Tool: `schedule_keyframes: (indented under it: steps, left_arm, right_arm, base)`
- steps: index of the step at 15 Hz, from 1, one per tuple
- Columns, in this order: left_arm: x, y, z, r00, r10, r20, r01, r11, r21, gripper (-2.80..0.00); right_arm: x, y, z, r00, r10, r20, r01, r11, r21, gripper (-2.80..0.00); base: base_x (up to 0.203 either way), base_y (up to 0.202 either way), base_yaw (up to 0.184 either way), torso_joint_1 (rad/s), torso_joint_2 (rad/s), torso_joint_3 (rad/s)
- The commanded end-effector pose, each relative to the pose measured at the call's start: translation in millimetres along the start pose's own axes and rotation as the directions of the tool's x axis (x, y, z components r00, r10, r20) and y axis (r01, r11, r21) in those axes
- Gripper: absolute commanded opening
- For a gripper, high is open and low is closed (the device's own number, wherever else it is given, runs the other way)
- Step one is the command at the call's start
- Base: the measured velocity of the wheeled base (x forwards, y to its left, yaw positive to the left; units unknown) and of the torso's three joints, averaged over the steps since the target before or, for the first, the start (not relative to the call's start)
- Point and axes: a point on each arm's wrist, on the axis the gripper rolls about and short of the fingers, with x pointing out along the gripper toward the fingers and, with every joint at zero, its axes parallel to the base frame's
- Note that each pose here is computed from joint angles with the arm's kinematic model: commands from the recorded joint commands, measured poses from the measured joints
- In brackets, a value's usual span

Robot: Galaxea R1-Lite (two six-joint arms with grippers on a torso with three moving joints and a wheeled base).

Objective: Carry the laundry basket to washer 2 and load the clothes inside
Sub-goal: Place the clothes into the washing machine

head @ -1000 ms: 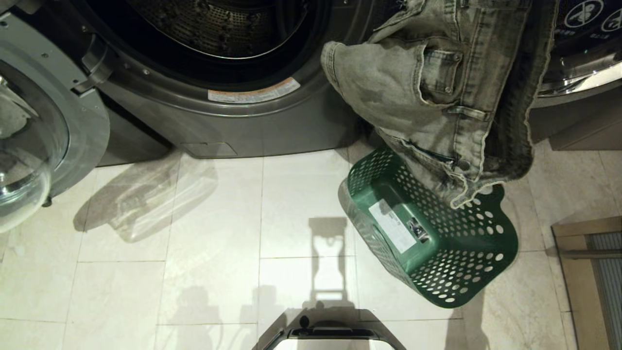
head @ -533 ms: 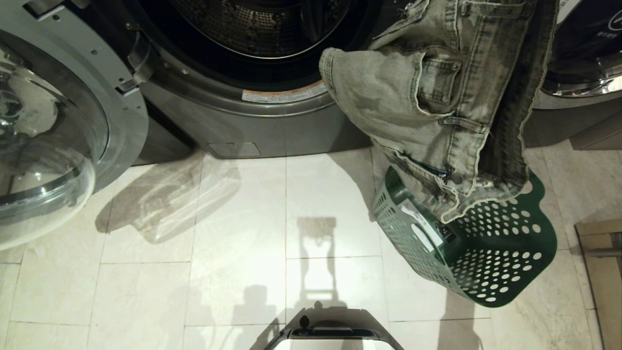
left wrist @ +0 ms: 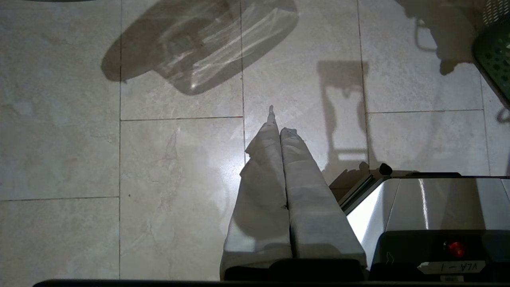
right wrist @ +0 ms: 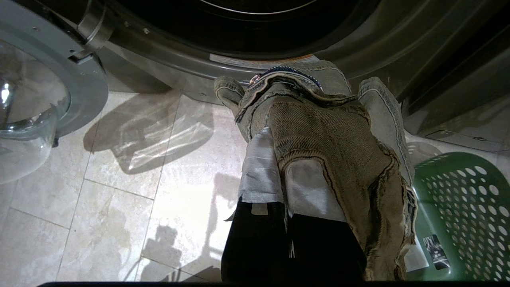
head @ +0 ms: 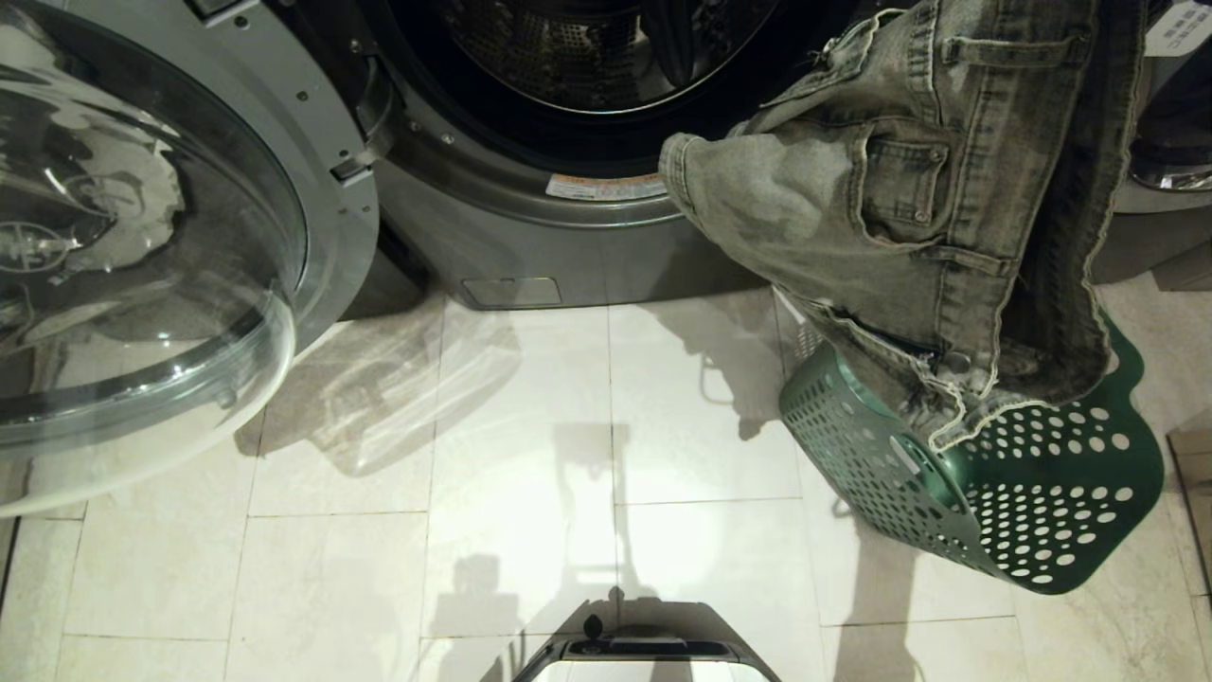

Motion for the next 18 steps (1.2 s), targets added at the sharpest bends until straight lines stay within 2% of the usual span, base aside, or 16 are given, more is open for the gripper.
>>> schedule_keyframes:
  steps: [1,3,8,12,18]
  left_arm:
    - [0,0.0,0,1.0,0.0,0.0,0.0,1.0,0.003,-2.8]
    - [0,0.0,0,1.0,0.0,0.0,0.0,1.0,0.006,-2.8]
    - [0,0.0,0,1.0,0.0,0.0,0.0,1.0,0.004,-2.8]
    - [0,0.0,0,1.0,0.001,0.0,-0.001,1.0,0.004,-2.8]
    - [0,0.0,0,1.0,0.0,0.0,0.0,1.0,0.004,-2.8]
  right_arm:
    - [-7,-4,-1,1.0,-0.003,0.001,0.003,1.0,0.001,-2.8]
    - [-8,-4,-3,1.0,-0.003,-0.007,0.003,1.0,0.002,-2.8]
    - [-7,-4,-6,1.0,-0.003,-0.018,0.004,1.0,0.007,-2.8]
    - [-3,-3,-15,0.998,-0.047,-0.05,0.046,0.999,-0.017,-2.8]
    - [3,0,-19,0.996,-0.051,-0.067,0.048,0.998,-0.038,-2.8]
  base:
    - [0.0,0.194,-0.004,0.005,0.0,-0.002]
    - [0.0,0.13,0.002,0.0,0.01,0.001]
    - [0.0,0.0,0.0,0.0,0.0,0.0]
    - [0.0,0.0,0.0,0.0,0.0,0.0]
    - [0.0,0.0,0.0,0.0,0.0,0.0]
